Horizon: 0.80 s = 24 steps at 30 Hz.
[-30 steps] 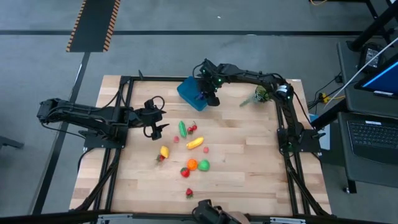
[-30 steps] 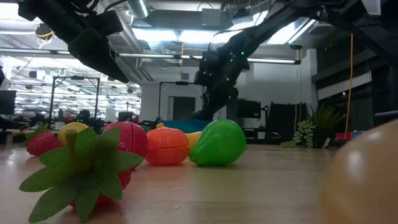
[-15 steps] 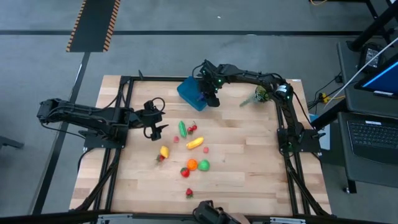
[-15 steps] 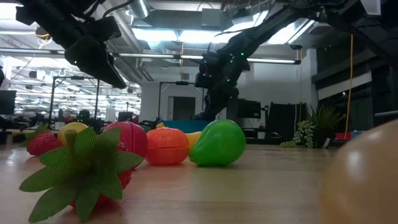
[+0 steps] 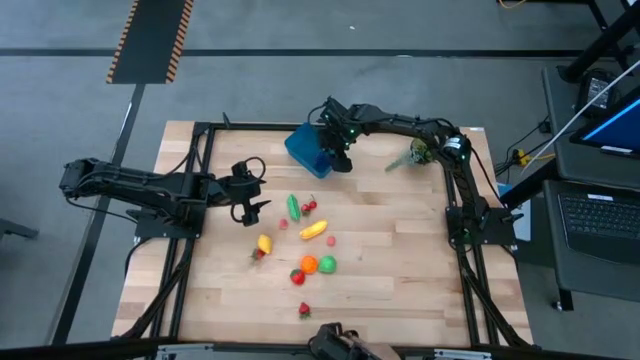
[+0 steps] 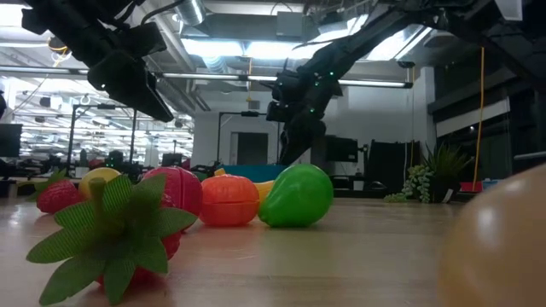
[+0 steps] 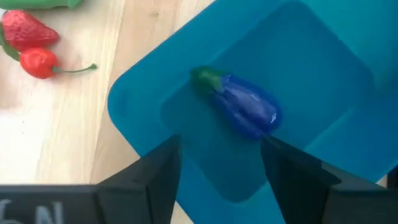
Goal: Pick and placing Produce into tupperware
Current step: Put the pink peach into the blue bin
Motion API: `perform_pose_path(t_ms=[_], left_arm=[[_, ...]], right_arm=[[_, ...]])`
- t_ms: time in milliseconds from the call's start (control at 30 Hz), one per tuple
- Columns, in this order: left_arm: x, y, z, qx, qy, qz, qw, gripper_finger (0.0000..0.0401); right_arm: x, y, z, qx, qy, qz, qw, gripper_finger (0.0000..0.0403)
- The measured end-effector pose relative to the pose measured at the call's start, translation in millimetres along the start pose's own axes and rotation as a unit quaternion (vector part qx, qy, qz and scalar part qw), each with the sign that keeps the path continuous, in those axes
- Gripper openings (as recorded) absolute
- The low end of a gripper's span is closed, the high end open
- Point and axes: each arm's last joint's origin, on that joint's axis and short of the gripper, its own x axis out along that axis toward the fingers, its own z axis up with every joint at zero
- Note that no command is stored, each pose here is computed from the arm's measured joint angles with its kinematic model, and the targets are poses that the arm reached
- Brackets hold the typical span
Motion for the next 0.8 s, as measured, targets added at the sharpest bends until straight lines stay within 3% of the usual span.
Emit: perform_pose_path(t_ms=[133,367,667,800], left_arm=[[0,0,0,0.0,0.0,0.0,1.0,0.0275],[0,0,0,0.0,0.0,0.0,1.0,0.0275],[0,0,0,0.0,0.0,0.0,1.0,0.0275],[0,0,0,0.001,0.0,0.0,1.0,0.0275]], right_arm=[[-5,0,3,-0.012,-0.01,-0.008,1.0,0.0228],[-48,4,16,-0.004,-0.045,-0.033,0.998,0.0229],[-92,15,-2,0.022,-0.146,0.084,0.985,0.0229],[-101,29,-13,0.022,-0.166,0.08,0.983,0.0229]])
